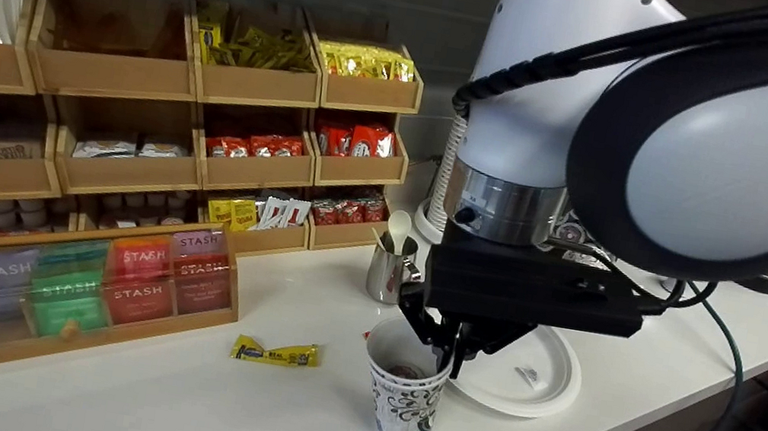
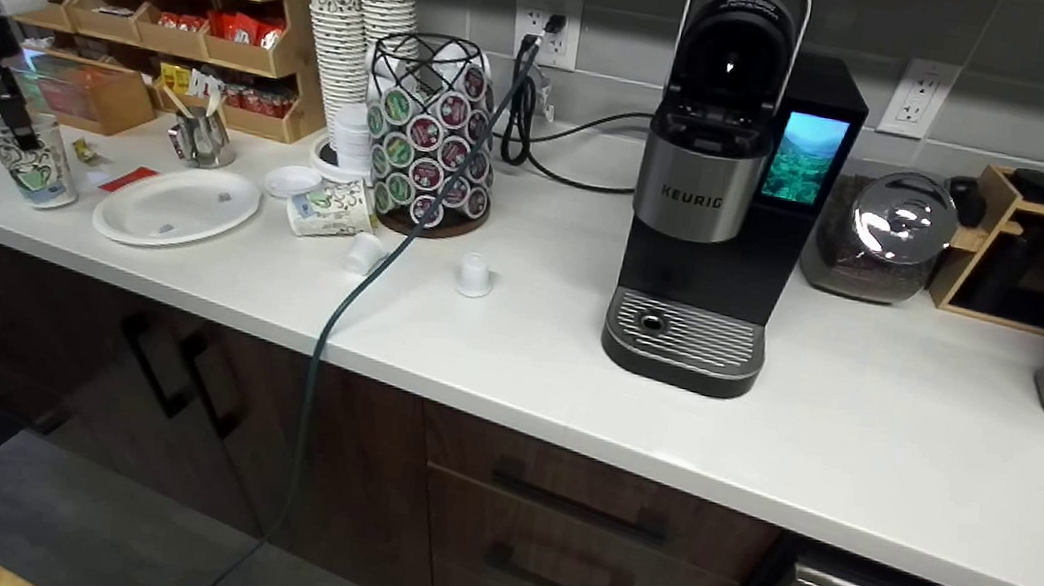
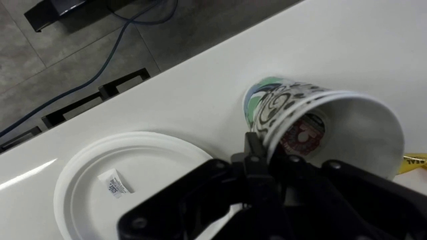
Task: Remove the cups from the plate
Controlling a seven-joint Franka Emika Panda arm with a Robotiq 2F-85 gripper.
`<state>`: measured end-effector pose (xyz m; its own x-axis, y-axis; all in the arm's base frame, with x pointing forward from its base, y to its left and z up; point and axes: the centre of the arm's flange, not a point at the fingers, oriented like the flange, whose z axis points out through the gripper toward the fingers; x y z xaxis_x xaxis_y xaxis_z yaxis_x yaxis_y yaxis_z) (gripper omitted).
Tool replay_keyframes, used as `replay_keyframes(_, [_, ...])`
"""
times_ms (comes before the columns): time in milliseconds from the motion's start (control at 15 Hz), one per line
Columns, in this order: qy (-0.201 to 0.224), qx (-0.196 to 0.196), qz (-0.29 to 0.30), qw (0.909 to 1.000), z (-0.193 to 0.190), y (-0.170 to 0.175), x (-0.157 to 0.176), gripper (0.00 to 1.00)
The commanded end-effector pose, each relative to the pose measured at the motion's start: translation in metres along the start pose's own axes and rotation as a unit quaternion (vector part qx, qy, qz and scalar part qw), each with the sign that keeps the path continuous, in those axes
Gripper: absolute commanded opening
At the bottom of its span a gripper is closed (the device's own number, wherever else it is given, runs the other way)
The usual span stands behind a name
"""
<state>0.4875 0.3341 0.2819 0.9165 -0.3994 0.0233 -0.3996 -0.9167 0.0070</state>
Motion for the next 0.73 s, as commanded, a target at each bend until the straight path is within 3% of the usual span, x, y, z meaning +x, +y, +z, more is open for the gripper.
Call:
replay_keyframes(0, [-0.008,0.009,-0.003,0.9999,-0.023,0.012,0.015,0.42])
replay_keyframes(333, [-0.046,0.041,-0.047,0.9970,-0.092,0.059,0.037,0.79])
replay_keyframes(467, [-0.057,0.038,-0.099,0.9927,-0.117,0.093,0.044,0.95])
replay_keyframes(533, [-0.050,0.035,-0.130,0.9897,-0.124,0.110,0.046,0.99])
replay_keyframes(600, [-0.047,0.037,-0.092,0.9940,-0.107,0.069,0.051,0.83])
replay_keyframes(667, [-0.045,0.036,-0.107,0.9925,-0.118,0.083,0.055,0.92])
